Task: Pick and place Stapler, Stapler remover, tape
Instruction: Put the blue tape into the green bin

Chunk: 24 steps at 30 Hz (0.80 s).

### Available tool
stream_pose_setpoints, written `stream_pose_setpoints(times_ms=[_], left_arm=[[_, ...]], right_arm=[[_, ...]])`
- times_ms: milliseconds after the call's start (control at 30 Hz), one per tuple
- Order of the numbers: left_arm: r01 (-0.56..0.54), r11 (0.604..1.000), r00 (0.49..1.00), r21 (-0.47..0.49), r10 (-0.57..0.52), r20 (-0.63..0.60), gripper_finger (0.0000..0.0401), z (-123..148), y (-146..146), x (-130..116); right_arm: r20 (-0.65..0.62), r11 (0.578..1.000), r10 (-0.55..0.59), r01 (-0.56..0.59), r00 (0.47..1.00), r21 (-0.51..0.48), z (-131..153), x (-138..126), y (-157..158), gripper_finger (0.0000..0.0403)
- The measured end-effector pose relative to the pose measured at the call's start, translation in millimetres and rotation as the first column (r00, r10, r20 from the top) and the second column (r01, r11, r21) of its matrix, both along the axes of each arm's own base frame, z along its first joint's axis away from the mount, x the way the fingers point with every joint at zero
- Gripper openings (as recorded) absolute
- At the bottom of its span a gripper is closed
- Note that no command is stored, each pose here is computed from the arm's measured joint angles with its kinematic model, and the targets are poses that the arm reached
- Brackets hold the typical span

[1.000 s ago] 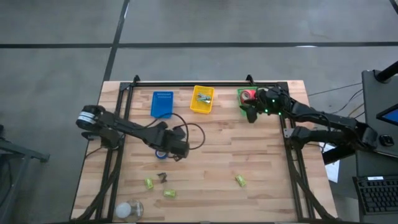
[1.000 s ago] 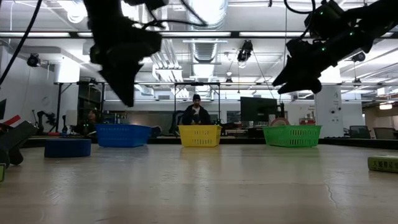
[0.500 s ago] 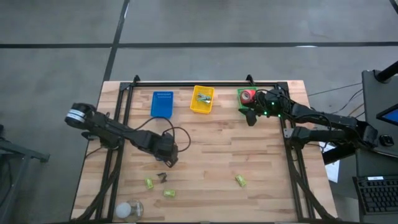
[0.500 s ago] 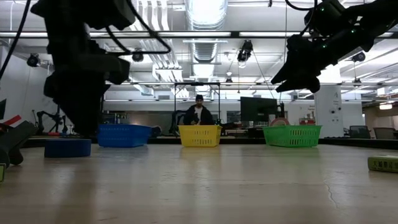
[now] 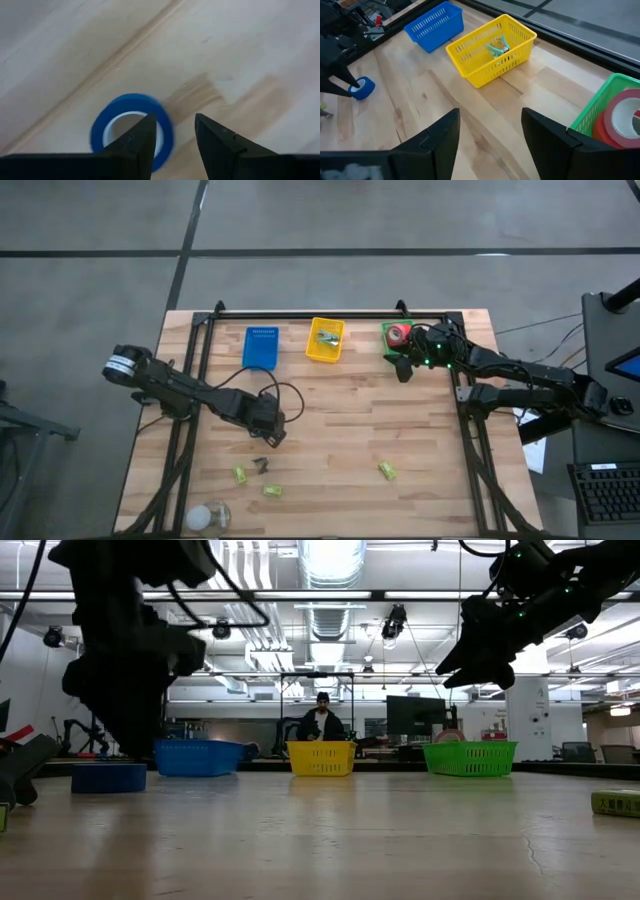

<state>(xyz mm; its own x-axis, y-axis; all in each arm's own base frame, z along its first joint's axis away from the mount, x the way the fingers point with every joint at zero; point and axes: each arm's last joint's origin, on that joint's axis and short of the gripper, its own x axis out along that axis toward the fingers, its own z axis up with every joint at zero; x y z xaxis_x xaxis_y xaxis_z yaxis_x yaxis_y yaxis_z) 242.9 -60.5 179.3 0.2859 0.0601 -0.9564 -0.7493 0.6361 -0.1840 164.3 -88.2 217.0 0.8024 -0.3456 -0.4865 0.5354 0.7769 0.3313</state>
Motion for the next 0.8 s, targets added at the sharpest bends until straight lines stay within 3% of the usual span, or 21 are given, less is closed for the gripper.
stream_pose_setpoints(times_ms=[233,433,800], left_arm=[[-0.051,0.999,0.996,-0.009,0.05,-0.076,0.0138,-21,1,-5],[0.007,1.0,0.996,0.008,-0.006,-0.088,0.0135,-30,0,-2],[0.091,0.995,0.994,0.043,-0.088,-0.064,0.0049,-30,0,1]], right_arm=[[-0.001,1.0,0.001,-0.001,1.0,0.0,0,0,0,0.0205],[-0.002,1.0,0.0,0.0,1.0,0.001,-1,0,0,0.0205],[-0.003,1.0,0.029,-0.029,1.0,0.001,-1,2,5,0.0205]])
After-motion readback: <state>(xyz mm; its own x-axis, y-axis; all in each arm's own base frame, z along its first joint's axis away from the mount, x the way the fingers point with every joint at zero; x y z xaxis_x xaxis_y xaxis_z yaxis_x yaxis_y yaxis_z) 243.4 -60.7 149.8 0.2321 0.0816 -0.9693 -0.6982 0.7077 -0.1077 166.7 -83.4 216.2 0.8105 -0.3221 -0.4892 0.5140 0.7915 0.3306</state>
